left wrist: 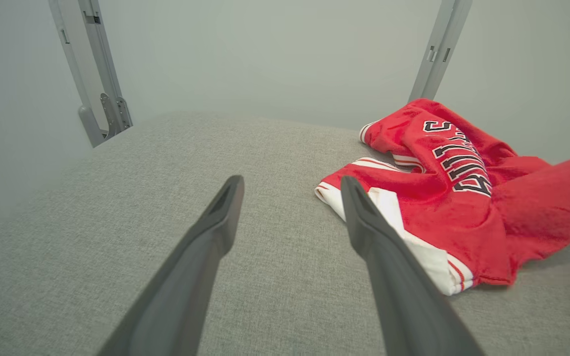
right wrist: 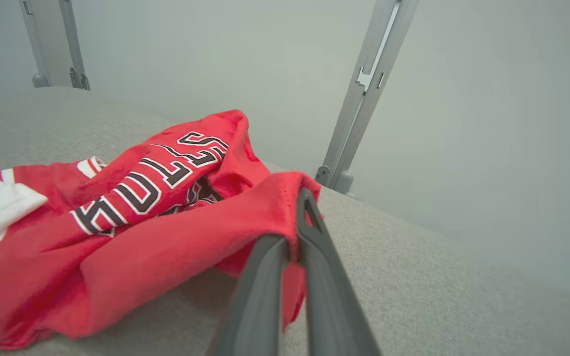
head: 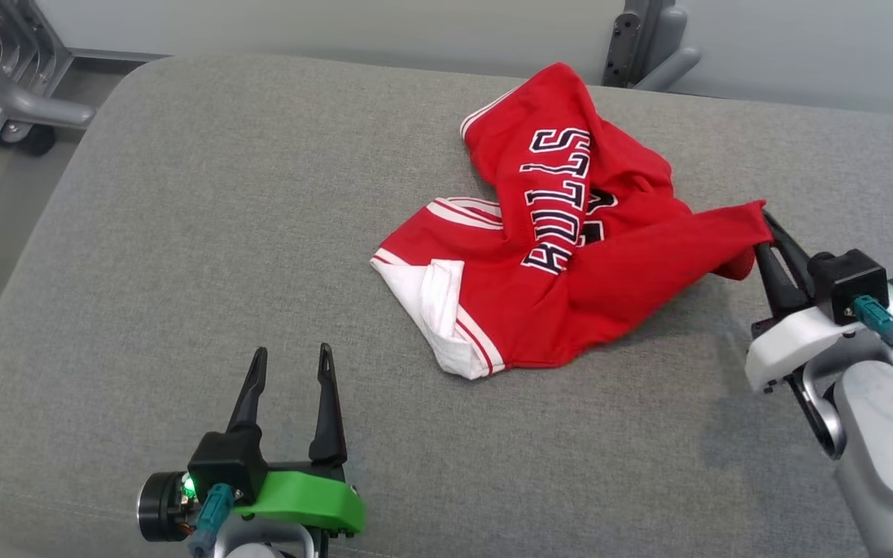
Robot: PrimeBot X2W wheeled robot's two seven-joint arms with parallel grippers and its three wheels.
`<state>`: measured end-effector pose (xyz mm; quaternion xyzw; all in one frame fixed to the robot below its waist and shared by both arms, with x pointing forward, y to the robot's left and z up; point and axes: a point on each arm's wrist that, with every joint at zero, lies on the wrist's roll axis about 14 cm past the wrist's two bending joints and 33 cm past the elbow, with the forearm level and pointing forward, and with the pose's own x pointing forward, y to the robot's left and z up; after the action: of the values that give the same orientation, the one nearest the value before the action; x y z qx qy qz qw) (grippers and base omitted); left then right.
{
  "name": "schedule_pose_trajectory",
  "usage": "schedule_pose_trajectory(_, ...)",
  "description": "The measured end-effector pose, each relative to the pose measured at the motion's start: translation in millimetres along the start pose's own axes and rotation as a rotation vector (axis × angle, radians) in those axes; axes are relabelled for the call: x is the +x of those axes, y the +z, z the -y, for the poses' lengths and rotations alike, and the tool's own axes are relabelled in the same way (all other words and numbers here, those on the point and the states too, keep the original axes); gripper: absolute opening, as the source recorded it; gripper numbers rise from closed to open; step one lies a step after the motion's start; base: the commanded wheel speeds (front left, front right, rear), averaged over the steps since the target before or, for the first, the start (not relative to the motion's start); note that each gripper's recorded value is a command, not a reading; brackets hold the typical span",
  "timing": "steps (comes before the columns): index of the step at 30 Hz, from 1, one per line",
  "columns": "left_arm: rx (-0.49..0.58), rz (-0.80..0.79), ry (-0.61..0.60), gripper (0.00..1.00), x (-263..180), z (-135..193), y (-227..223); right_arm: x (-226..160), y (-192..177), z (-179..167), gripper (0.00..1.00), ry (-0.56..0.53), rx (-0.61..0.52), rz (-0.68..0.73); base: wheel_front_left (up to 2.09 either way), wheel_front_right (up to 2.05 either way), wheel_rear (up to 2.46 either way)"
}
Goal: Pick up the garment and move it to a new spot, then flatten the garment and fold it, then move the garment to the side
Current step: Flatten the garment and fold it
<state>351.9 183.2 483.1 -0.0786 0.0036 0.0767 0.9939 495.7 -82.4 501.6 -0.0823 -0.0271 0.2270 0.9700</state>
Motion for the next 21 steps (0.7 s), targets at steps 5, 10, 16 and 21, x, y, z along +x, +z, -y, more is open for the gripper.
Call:
schedule_pose_trajectory(5,-0.006,-0.004,-0.026,1.00,-3,8,-2,-15,29,31,0.00,-0.047,-0.179,0.062,0.00,0.00,0.00)
schedule_pose_trajectory(10,-0.011,-0.004,-0.058,1.00,-1,18,-2,-57,-2,52,0.00,-0.118,-0.211,-0.061,0.00,0.00,0.00)
schedule_pose_trajectory(16,-0.010,-0.018,-0.078,1.00,3,24,-7,-91,-52,37,0.00,-0.145,-0.116,-0.193,0.00,0.00,0.00)
schedule_pose_trajectory(21,-0.007,-0.022,-0.094,1.00,7,29,-9,-108,-76,21,0.43,-0.158,-0.028,-0.249,0.00,0.00,0.00)
